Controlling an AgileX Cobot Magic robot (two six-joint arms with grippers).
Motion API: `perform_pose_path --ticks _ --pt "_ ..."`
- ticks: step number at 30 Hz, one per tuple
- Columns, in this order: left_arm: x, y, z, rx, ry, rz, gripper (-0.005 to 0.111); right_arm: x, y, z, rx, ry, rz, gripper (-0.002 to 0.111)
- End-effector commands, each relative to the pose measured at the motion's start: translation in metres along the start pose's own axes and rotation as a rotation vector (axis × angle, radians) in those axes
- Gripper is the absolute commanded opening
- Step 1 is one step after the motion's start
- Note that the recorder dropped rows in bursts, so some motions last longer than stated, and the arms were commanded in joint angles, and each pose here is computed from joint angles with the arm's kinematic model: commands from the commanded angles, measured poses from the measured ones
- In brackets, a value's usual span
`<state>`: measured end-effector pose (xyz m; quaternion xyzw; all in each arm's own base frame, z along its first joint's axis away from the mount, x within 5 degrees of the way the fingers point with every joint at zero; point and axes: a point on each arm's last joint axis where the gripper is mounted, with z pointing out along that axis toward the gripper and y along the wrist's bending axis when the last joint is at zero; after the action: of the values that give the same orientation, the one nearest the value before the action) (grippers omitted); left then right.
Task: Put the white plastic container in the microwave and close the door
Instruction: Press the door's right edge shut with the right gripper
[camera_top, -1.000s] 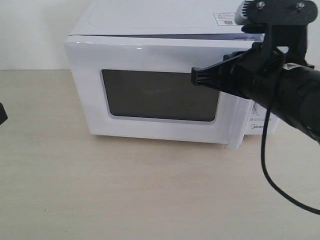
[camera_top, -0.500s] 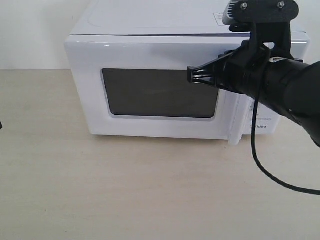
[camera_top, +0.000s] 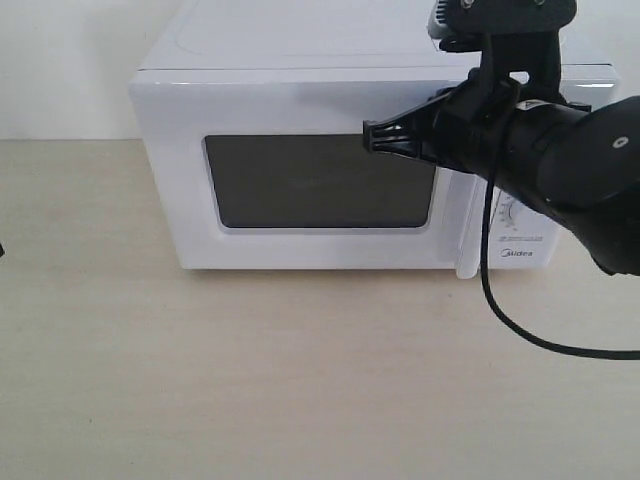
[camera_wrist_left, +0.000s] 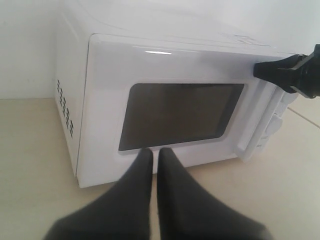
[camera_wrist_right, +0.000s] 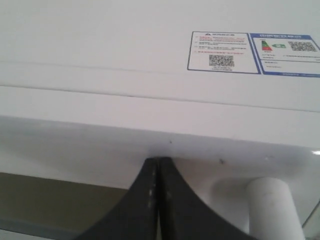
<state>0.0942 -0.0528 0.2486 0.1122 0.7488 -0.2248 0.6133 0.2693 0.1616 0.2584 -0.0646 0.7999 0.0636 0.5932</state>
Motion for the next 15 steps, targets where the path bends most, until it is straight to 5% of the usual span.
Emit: perform_pose_path --ticks 1,9,15 --pt "-0.001 0.001 -0.001 -0.013 -0.016 0.0 0.004 -0.005 -0.003 0.004 0.03 -0.027 -0.014 0.0" --pt "-0.002 0.002 -0.001 -0.023 -0.027 0.009 0.004 0.006 0.003 -0.003 -0.021 0.03 -0.008 0.0" --pt "-0.002 0.004 -0.001 -0.041 -0.041 0.016 0.004 0.047 0.01 -0.091 -0.126 -0.05 -0.043 0.0"
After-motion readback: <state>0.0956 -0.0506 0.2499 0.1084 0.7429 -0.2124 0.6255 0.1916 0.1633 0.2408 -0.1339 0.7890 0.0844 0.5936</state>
